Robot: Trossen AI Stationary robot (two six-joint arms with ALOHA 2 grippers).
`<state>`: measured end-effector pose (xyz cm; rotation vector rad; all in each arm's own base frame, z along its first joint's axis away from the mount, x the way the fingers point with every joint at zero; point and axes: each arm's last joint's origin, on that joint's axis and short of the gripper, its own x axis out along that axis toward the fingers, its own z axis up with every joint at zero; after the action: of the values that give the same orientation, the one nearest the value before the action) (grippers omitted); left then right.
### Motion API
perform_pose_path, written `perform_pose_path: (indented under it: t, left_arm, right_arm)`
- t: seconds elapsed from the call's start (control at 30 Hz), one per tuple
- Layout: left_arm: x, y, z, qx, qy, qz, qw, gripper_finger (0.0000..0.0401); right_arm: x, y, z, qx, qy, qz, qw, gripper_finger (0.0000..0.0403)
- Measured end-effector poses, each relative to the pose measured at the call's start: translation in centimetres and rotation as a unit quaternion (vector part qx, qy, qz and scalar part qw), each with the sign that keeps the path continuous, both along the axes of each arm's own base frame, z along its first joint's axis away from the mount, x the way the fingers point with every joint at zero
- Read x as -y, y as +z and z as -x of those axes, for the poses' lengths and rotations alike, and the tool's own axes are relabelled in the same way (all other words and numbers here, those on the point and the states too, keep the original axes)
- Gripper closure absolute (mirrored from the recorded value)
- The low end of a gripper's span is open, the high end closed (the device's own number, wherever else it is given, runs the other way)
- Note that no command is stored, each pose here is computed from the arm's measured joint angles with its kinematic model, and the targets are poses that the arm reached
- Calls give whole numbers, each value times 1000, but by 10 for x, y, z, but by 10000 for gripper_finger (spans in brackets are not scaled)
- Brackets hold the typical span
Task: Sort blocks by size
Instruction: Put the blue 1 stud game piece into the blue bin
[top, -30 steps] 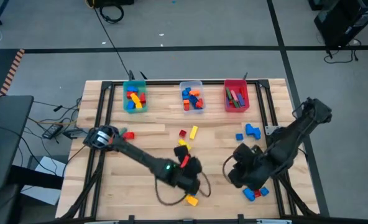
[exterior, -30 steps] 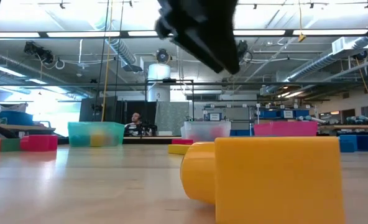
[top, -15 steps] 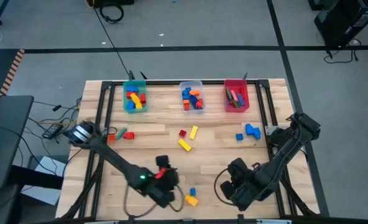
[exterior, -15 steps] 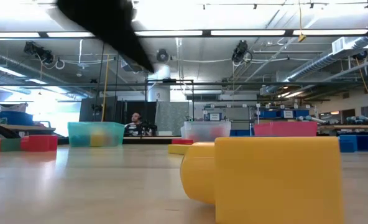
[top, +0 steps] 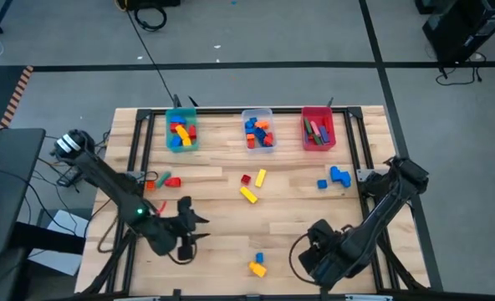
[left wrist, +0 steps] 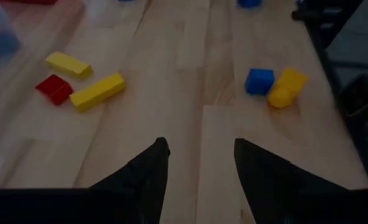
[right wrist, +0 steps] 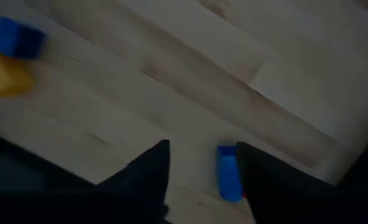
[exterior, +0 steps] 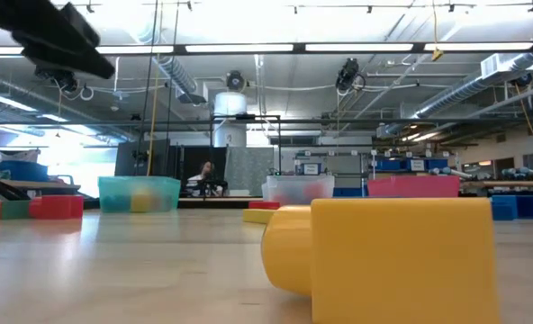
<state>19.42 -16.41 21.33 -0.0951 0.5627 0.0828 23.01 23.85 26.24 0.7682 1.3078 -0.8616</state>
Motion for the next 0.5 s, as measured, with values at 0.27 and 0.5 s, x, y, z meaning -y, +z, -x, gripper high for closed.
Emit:
perform_pose_path:
  t: [0.27,0.5]
  left_arm:
    - [-4,1,7,9,1,17,1000,210]
    - [-4,1,6,14,1,20,1000,210]
  right_arm:
    - [-1,-39,10,-95,-1,-18,995,105]
    - [-6,-76,19,-84,23,-48,995,75]
